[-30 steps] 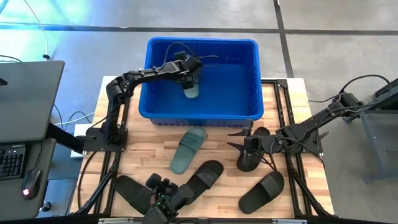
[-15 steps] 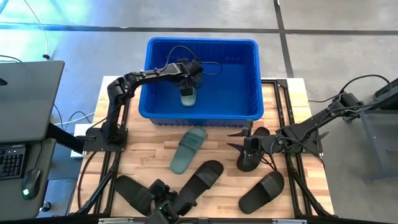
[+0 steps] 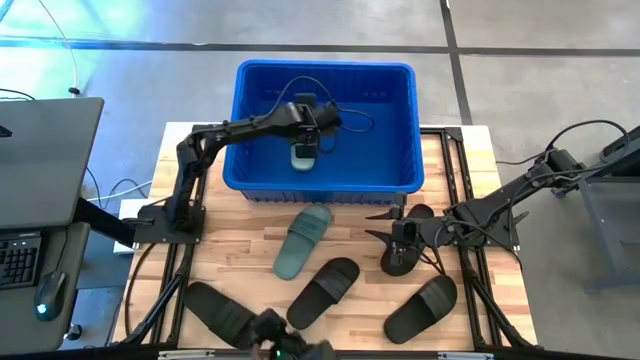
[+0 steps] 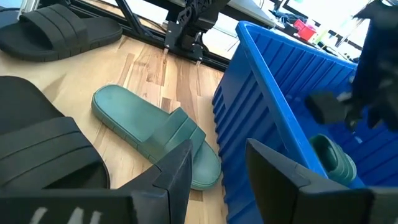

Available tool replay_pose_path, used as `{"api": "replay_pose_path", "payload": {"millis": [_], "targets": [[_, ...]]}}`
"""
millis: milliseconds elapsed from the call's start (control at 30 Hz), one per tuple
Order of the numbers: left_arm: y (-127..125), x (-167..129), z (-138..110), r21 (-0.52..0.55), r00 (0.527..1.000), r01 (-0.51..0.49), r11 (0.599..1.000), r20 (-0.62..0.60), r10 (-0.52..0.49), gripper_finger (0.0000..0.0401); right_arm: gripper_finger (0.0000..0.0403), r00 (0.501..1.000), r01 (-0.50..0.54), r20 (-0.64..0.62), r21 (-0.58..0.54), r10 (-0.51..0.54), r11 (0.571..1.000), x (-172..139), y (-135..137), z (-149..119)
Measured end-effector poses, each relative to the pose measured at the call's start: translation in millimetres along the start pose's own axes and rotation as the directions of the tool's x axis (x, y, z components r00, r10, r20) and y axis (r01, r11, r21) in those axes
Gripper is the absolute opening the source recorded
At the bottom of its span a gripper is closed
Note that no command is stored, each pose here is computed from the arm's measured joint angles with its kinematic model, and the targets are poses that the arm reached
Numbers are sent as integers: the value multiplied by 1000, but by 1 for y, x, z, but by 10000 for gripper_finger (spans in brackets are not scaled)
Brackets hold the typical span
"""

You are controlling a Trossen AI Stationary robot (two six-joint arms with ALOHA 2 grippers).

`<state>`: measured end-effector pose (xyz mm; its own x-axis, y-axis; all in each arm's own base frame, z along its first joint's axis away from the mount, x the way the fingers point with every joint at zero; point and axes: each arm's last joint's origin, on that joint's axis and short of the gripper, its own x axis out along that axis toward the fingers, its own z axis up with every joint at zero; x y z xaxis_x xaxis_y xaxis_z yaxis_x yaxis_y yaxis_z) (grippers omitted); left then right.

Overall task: Pick and place slides into bin
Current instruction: Put the green slide into the blue bin

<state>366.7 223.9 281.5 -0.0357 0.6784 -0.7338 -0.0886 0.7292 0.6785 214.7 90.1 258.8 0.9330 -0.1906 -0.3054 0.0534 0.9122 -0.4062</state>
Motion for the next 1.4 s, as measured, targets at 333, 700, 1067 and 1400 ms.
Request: {"api": "replay_pose_path", "payload": {"millis": [333, 700, 1067, 1400], "targets": [[-23, -100, 9, 144, 999, -17, 989, 43, 11, 151, 139, 999, -7, -46, 36, 9, 999, 0, 1, -5], [-87, -186, 4, 332, 983, 27, 943, 164, -86, 151, 139, 990, -82, -105, 85, 91, 993, -1, 4, -13], [-152, -241, -5, 494, 942, 38, 869, 272, -196, 151, 139, 883, -25, -417, 414, 215, 910, -11, 8, -46], [-156, -265, -80, 436, 933, 50, 899, 302, -198, 151, 139, 866, -60, -416, 466, 278, 883, -11, 10, -46]]}}
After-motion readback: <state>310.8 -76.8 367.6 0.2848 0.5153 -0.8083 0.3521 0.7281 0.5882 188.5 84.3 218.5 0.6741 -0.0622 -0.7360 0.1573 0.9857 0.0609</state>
